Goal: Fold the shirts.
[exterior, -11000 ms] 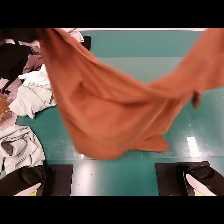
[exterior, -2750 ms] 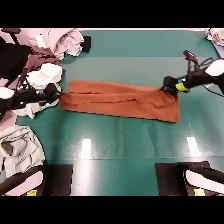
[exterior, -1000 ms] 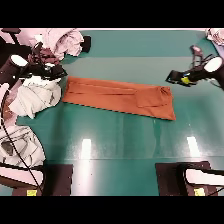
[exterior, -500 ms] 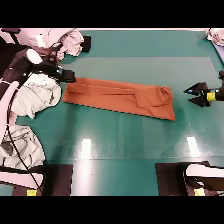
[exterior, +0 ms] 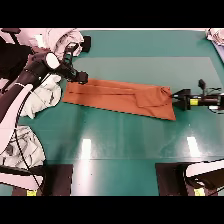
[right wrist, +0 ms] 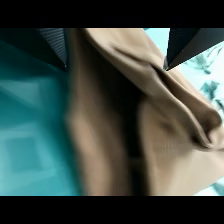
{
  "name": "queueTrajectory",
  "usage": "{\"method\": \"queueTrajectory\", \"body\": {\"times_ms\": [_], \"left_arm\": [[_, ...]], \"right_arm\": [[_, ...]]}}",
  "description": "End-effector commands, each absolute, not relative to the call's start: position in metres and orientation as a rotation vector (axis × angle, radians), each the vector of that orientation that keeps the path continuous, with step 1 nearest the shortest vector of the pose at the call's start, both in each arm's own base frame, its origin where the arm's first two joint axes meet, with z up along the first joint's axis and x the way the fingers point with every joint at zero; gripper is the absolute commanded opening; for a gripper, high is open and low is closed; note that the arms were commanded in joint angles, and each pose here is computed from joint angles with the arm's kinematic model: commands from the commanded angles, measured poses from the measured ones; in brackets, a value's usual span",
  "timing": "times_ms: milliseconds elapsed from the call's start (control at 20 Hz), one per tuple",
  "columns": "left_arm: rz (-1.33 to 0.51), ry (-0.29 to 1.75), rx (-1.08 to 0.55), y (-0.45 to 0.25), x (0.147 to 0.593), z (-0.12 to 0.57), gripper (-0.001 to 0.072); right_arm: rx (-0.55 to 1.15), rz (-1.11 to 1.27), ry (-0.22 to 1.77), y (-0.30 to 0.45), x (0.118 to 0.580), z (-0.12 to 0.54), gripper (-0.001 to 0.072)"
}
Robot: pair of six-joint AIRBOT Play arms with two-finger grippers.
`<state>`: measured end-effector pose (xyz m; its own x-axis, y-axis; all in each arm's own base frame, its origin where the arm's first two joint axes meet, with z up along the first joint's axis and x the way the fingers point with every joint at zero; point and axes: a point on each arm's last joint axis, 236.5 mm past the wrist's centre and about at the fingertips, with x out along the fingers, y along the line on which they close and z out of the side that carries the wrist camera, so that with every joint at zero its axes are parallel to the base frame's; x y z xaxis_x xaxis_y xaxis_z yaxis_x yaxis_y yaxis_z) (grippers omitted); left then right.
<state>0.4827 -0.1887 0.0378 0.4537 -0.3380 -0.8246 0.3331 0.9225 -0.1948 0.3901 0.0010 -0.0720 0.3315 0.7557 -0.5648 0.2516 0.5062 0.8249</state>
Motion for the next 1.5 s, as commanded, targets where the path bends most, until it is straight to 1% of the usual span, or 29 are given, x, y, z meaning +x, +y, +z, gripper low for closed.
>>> {"method": "queueTrajectory", "body": {"times_ms": [0,50,150,200,300,350,400,450,550,600,650,700,800,1000,1100,1150,1300,1450], "left_arm": [[-0.435,1.001,0.003,-0.207,0.482,0.037,0.0423],[-0.442,0.997,0.002,-0.211,0.481,0.038,0.0423],[-0.450,0.992,0.007,-0.215,0.481,0.038,0.0423],[-0.453,0.992,0.006,-0.217,0.480,0.039,0.0423],[-0.464,0.995,0.012,-0.223,0.477,0.038,0.0422],[-0.471,0.992,0.014,-0.227,0.476,0.037,0.0402],[-0.480,0.993,0.018,-0.233,0.476,0.034,0.0401],[-0.494,1.002,0.027,-0.242,0.473,0.027,0.0344],[-0.540,1.020,0.059,-0.267,0.465,0.008,0.0343],[-0.582,1.029,0.105,-0.282,0.461,-0.003,0.0259],[-0.619,1.037,0.146,-0.297,0.458,-0.012,0.0229],[-0.646,1.045,0.178,-0.310,0.458,-0.019,0.0228],[-0.679,1.069,0.200,-0.331,0.458,-0.029,0.0181],[-0.684,1.077,0.193,-0.338,0.461,-0.041,0.0170],[-0.689,1.115,0.174,-0.341,0.457,-0.057,0.0170],[-0.686,1.130,0.173,-0.341,0.456,-0.065,0.0129],[-0.686,1.134,0.154,-0.344,0.458,-0.072,0.0121],[-0.686,1.121,0.146,-0.346,0.460,-0.071,0.0121]], "right_arm": [[0.908,0.413,1.274,0.032,0.400,-0.107,0.0720],[0.874,0.431,1.276,0.043,0.404,-0.106,0.0720],[0.814,0.477,1.268,0.058,0.414,-0.096,0.0695],[0.791,0.498,1.257,0.062,0.420,-0.089,0.0569],[0.779,0.523,1.235,0.063,0.431,-0.073,0.0233],[0.787,0.536,1.236,0.064,0.435,-0.063,0.0124],[0.795,0.563,1.245,0.067,0.435,-0.052,0.0031],[0.797,0.575,1.261,0.068,0.434,-0.044,0.0025],[0.751,0.566,1.313,0.068,0.431,-0.036,0.0024],[0.722,0.532,1.329,0.063,0.431,-0.031,0.0024],[0.697,0.510,1.336,0.060,0.432,-0.024,0.0024],[0.684,0.498,1.339,0.060,0.431,-0.012,0.0023],[0.693,0.506,1.319,0.063,0.427,0.015,0.0023],[0.727,0.463,1.252,0.067,0.424,0.059,0.0023],[0.743,0.503,1.193,0.087,0.426,0.085,0.0023],[0.757,0.509,1.173,0.096,0.426,0.096,0.0023],[0.806,0.603,1.134,0.138,0.422,0.127,0.0023],[0.797,0.665,1.118,0.177,0.420,0.149,0.0022]]}}
